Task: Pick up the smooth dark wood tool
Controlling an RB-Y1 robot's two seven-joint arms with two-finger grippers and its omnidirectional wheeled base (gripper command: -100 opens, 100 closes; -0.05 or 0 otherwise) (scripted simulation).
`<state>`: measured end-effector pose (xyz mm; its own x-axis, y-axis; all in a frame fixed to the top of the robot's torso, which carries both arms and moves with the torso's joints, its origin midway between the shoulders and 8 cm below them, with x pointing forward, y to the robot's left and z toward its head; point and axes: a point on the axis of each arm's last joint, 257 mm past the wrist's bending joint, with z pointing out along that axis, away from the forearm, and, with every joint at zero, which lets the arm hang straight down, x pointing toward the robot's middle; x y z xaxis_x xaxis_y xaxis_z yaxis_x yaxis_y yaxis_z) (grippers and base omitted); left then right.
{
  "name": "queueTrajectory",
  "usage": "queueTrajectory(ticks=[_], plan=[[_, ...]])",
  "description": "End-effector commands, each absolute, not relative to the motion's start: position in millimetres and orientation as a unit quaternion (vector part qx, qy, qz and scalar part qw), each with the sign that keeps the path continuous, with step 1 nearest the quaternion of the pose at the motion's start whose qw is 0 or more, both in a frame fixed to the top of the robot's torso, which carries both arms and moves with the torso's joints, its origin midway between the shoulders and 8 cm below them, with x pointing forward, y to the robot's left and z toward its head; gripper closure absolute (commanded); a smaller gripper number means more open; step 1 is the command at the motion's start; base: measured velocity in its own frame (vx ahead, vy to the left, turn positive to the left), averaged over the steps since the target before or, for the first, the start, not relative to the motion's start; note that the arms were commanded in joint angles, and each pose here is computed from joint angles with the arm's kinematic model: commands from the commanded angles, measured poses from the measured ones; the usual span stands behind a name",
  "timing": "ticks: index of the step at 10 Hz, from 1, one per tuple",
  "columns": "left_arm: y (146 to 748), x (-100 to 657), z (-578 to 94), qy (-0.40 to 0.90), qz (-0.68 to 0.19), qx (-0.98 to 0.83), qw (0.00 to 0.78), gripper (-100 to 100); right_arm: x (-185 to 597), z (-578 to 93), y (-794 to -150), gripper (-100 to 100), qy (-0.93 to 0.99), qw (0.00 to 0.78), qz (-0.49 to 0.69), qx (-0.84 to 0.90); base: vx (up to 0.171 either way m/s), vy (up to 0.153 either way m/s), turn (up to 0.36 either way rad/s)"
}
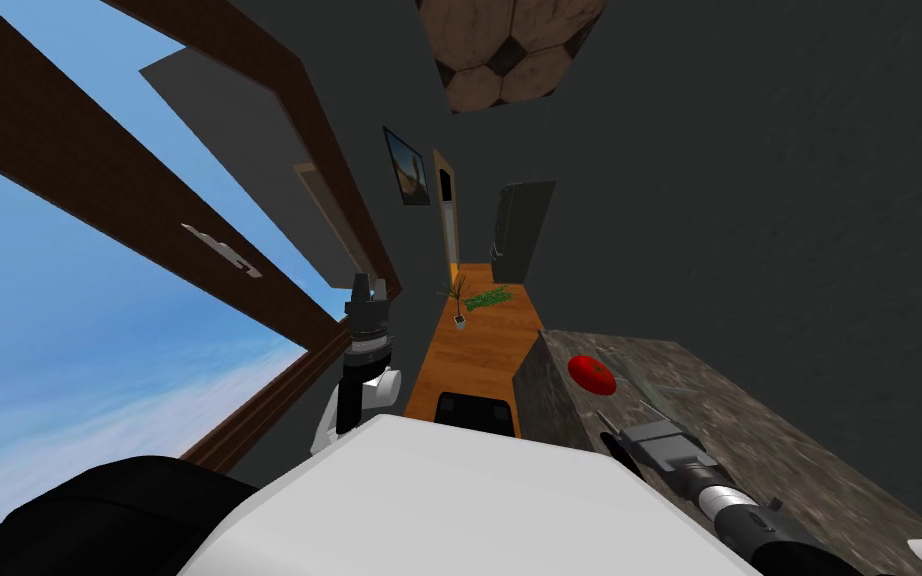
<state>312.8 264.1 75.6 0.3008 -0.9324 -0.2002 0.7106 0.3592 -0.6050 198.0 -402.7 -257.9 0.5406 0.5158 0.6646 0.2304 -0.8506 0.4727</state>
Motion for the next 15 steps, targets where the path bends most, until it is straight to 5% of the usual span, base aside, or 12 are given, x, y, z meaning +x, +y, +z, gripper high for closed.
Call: queueTrajectory(ticks=[1, 15], plan=[[264.1, 312.8, 75.6, 0.268, -0.527, -0.207, 0.780, 0, 185.3, -269.0, -401.9, -100, 0.207, 0.147, 0.409, 0.877, 0.075, 0.001, -0.023], [264.1, 312.8, 75.6, 0.268, -0.527, -0.207, 0.780, 0, 3.4, -333.4, -400.2, -100, 0.023, -0.037, 0.150, 0.988, 0.092, -0.003, -0.045]])
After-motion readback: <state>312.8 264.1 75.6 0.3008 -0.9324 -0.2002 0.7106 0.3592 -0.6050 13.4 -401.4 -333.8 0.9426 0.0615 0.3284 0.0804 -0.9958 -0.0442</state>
